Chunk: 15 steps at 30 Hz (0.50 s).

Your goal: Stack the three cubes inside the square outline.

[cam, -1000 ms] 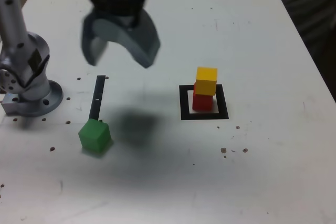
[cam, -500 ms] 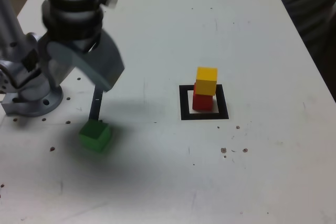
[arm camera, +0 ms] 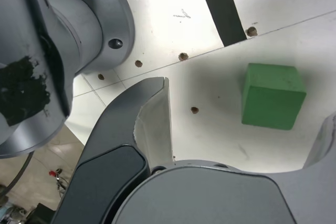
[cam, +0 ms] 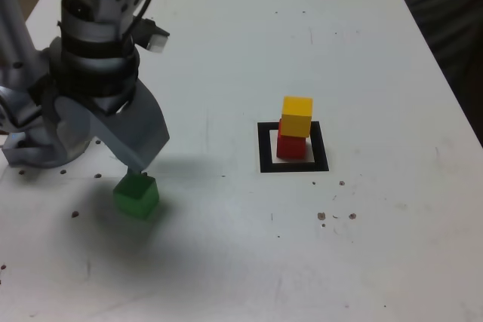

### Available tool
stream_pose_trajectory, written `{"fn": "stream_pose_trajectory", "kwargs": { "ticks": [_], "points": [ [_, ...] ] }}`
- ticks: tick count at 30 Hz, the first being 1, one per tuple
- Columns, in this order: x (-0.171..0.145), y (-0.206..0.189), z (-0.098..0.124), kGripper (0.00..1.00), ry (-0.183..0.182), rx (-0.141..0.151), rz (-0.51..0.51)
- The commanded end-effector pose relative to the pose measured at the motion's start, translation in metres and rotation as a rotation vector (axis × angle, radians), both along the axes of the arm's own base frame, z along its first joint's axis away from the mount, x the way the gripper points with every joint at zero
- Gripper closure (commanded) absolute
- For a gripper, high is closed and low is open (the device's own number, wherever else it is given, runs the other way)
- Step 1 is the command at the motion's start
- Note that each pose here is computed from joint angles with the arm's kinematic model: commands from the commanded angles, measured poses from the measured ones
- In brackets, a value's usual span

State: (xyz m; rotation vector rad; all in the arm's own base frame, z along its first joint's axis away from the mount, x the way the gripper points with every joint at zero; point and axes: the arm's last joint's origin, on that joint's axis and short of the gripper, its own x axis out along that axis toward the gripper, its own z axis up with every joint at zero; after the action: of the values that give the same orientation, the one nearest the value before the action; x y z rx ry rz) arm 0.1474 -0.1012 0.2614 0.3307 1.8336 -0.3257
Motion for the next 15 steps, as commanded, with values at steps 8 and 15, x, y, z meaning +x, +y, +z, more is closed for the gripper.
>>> {"fn": "stream_pose_trajectory", "kwargs": {
  "ticks": [8,15],
  "points": [
    [0.017,-0.014,-0.024,0.01,0.022,-0.012,-0.01],
    [0.025,-0.021,-0.042,0.04,0.035,-0.038,-0.023]
  ]
}}
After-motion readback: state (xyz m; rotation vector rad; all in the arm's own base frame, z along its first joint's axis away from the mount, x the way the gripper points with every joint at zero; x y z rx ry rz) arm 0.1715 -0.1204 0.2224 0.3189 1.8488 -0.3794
